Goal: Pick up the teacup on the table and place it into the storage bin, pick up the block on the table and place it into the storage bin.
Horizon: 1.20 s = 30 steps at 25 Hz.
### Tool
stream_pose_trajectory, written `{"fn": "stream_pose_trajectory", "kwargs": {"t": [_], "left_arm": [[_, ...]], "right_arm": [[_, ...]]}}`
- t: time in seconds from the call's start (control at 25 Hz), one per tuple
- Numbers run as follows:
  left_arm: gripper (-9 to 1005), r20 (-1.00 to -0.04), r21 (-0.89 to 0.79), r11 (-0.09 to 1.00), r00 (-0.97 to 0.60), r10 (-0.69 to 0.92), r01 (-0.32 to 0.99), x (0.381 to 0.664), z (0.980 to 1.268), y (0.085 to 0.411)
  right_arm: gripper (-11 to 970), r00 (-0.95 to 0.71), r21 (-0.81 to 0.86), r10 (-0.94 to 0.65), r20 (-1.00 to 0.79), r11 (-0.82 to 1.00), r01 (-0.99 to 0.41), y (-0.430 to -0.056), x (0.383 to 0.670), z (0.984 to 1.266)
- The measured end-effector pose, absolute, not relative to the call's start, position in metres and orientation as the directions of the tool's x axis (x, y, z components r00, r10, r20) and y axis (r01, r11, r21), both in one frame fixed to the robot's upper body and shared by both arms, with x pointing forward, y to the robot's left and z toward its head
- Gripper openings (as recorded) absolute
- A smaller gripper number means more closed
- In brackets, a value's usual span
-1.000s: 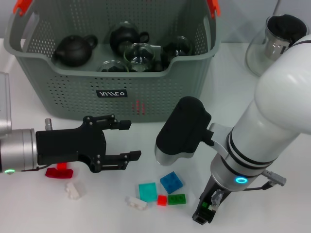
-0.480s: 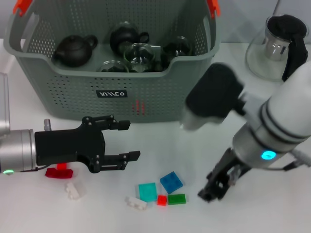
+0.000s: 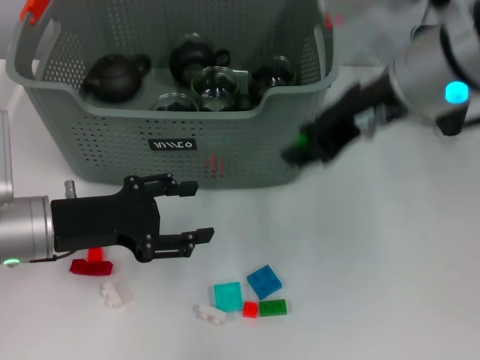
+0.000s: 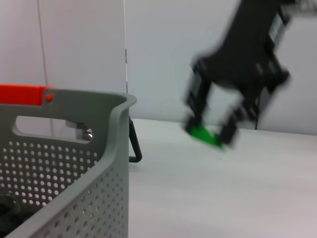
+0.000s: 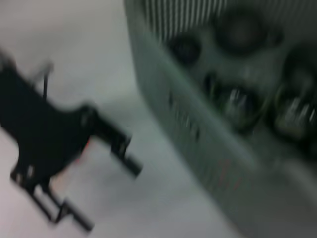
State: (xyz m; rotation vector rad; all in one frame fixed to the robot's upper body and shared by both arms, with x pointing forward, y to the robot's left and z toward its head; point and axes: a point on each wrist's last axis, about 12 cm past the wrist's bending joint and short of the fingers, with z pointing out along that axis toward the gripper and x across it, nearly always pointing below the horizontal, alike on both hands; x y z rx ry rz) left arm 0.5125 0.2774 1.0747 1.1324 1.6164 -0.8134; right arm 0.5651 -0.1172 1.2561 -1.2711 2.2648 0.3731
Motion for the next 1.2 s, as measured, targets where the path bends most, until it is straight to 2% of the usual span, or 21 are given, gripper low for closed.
{"fn": "stream_pose_trajectory", "kwargs": {"t": [0.2, 0.36, 0.8, 1.2], "left_arm": [[753, -0.951, 0.007, 0.344, -0.101, 0.293, 0.939, 0.514, 1.076, 0.277], [753, -0.952, 0.009, 0.345, -0.098, 0.290, 0.939, 0.516, 1.077, 0.277], [753, -0.954, 0.014, 0.343, -0.091, 0.287, 0.939, 0.520, 1.081, 0.276], [752, -0.955, 0.010, 0.341, -0.093, 0.283, 0.940, 0.520, 1.083, 0.277]], "right_arm": [[440, -0.311, -0.102, -0.663, -0.681, 0.506, -0.857, -0.104, 0.586, 1.307], [448, -0.241, -0.161, -0.643, -0.727, 0.501, -0.850, -0.089, 0.604, 1.324], [470, -0.204, -0.260, -0.670, -0.714, 0.524, -0.811, -0.052, 0.660, 1.292], [490, -0.218, -0.260, -0.654, -0.724, 0.552, -0.792, -0.052, 0.672, 1.280]]}}
